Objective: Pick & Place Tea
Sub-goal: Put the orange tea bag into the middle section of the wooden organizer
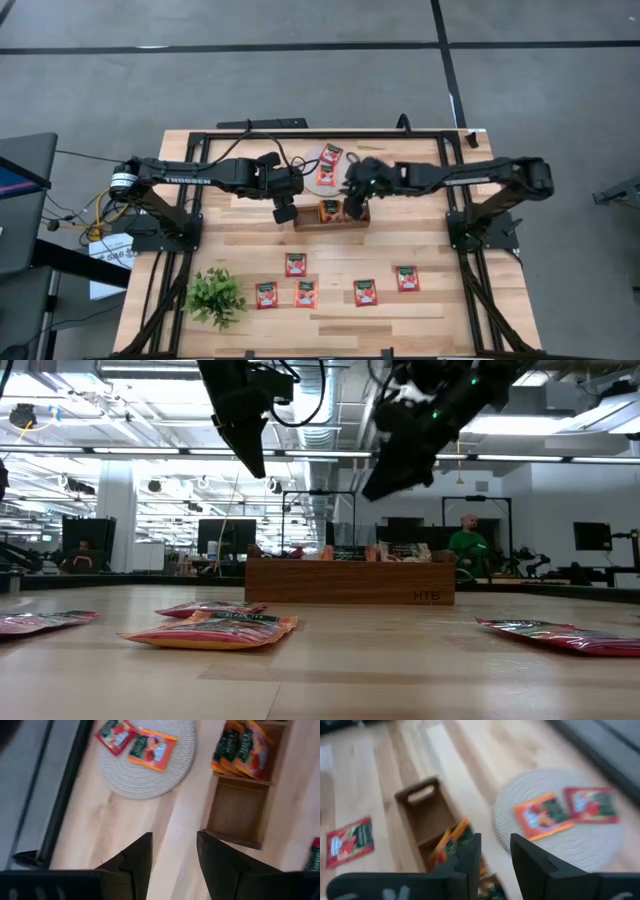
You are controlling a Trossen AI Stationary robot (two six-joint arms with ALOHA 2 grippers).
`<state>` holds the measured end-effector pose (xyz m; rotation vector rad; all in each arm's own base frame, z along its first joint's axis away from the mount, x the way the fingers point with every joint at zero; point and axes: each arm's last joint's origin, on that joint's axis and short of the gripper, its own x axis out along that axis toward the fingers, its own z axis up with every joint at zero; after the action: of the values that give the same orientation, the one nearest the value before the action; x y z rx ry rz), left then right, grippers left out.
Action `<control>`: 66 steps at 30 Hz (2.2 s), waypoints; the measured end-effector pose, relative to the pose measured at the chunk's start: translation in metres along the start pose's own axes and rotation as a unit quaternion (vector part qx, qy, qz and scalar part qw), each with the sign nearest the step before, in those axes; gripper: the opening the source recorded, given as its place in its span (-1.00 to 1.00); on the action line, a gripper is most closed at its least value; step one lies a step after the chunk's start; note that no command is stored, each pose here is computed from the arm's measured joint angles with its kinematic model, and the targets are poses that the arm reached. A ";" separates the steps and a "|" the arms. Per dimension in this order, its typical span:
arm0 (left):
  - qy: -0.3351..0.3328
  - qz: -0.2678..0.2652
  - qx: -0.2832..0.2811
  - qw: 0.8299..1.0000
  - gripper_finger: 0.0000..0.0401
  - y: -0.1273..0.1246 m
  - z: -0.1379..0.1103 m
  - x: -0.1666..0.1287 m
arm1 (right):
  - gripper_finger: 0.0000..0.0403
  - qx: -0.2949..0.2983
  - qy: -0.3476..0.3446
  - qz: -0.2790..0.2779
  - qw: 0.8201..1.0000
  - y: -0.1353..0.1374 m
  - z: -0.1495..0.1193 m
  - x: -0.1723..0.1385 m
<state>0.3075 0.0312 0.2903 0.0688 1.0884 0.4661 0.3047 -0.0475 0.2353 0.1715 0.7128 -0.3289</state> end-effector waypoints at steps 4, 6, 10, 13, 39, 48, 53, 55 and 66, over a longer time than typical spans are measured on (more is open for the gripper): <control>0.003 -0.024 -0.004 1.000 -0.27 -0.001 0.000 0.000 | -0.52 -0.003 -0.001 -0.014 1.000 -0.012 0.004 -0.022; 0.004 -0.027 -0.011 1.000 -0.27 -0.002 0.000 0.000 | -0.52 -0.007 0.022 -0.031 0.999 -0.019 0.000 -0.027; 0.005 -0.034 -0.024 0.999 -0.27 -0.002 0.000 0.000 | -0.52 0.006 0.076 -0.051 0.996 -0.028 -0.010 -0.024; 0.009 -0.045 -0.033 0.998 -0.27 -0.004 -0.001 -0.001 | -0.52 0.010 0.110 -0.033 0.993 -0.025 -0.017 -0.018; 0.014 -0.191 0.010 0.981 -0.27 -0.081 -0.032 0.015 | -0.60 -0.117 0.104 0.226 0.961 0.109 -0.047 -0.047; 0.014 -0.271 0.024 0.962 -0.27 -0.118 -0.029 0.039 | -0.63 -0.132 0.164 0.204 0.956 0.102 -0.058 -0.048; 0.014 -0.295 0.047 0.954 -0.27 -0.135 -0.032 0.044 | -0.63 -0.128 0.171 0.196 0.957 0.098 -0.059 -0.046; 0.009 -0.296 0.068 0.953 -0.27 -0.139 -0.034 0.044 | -0.63 -0.114 0.177 0.188 0.959 0.094 -0.061 -0.043; -0.022 -0.315 0.121 0.941 -0.27 -0.188 -0.047 0.053 | -0.63 -0.042 0.139 0.134 0.980 0.080 -0.068 -0.059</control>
<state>0.3494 -0.1252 0.1716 -0.0546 1.0525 -0.2456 0.2495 0.0590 0.2267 0.2331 0.9673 -0.0150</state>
